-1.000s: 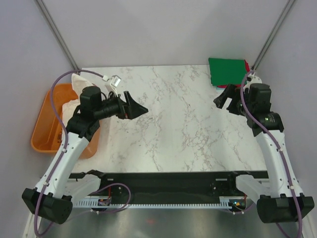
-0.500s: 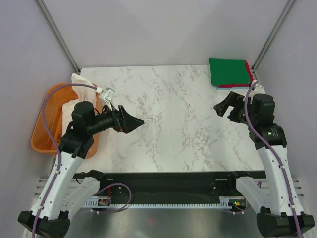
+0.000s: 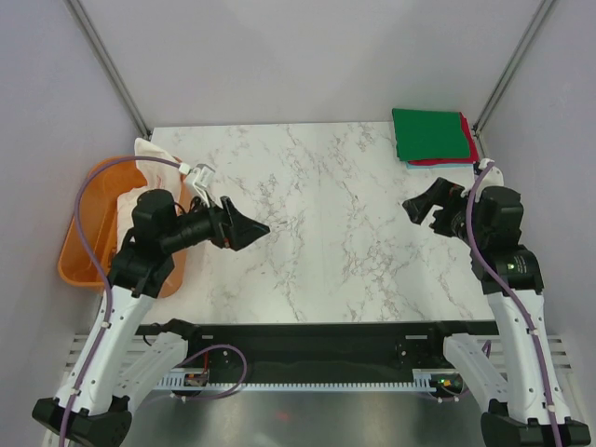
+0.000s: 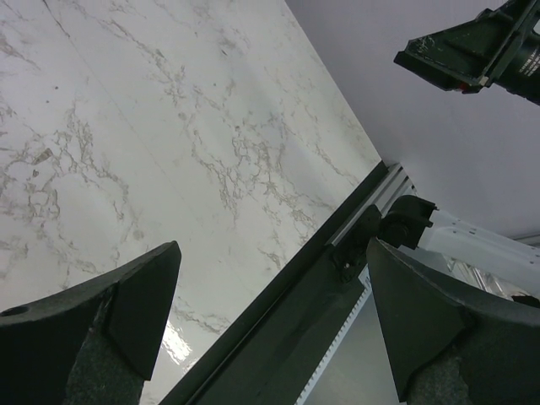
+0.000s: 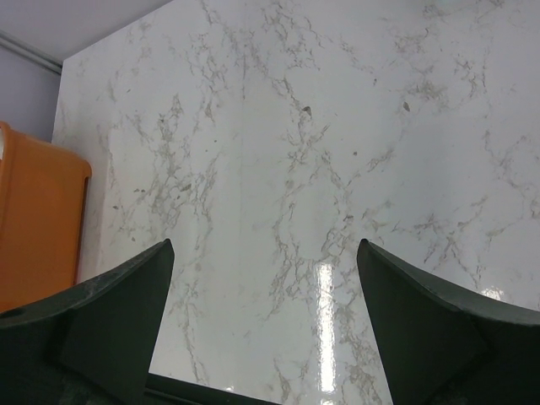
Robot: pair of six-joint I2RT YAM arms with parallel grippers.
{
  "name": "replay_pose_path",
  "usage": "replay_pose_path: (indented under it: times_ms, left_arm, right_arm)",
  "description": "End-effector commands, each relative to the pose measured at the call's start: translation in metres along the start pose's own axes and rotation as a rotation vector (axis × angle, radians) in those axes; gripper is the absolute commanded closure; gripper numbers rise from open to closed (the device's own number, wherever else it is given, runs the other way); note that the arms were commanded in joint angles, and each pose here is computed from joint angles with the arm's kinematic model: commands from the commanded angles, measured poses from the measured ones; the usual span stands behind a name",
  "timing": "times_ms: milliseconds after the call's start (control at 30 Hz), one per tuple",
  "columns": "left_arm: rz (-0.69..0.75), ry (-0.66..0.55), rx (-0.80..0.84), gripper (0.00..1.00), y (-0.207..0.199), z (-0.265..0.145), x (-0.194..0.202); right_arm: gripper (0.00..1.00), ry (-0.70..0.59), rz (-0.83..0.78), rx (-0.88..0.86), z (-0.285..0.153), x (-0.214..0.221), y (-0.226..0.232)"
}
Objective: Fold and stack the t-shirts
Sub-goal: Reset both grippers
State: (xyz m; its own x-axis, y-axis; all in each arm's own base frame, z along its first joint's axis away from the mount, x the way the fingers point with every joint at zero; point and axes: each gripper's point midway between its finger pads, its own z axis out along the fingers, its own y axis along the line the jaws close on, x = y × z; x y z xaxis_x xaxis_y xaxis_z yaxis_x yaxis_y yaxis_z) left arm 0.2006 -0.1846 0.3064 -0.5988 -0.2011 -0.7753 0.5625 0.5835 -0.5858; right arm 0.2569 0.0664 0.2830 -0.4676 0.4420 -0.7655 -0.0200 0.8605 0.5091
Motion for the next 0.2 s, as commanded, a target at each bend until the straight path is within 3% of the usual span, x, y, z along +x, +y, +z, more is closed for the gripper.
replay_pose_path:
  times_ms: [0, 167]
  left_arm:
    - [0.072, -0.05, 0.008, 0.0, -0.0105, -0.0072, -0.0171]
    - [0.08, -0.058, 0.006, 0.0, -0.0118, -0.008, -0.0209]
  right_arm:
    - [0.02, -0.033, 0.009, -0.025, -0.0036, -0.0059, 0.006]
    - [0.02, -0.049, 0.005, -0.033, -0.0076, -0.0101, 0.0088]
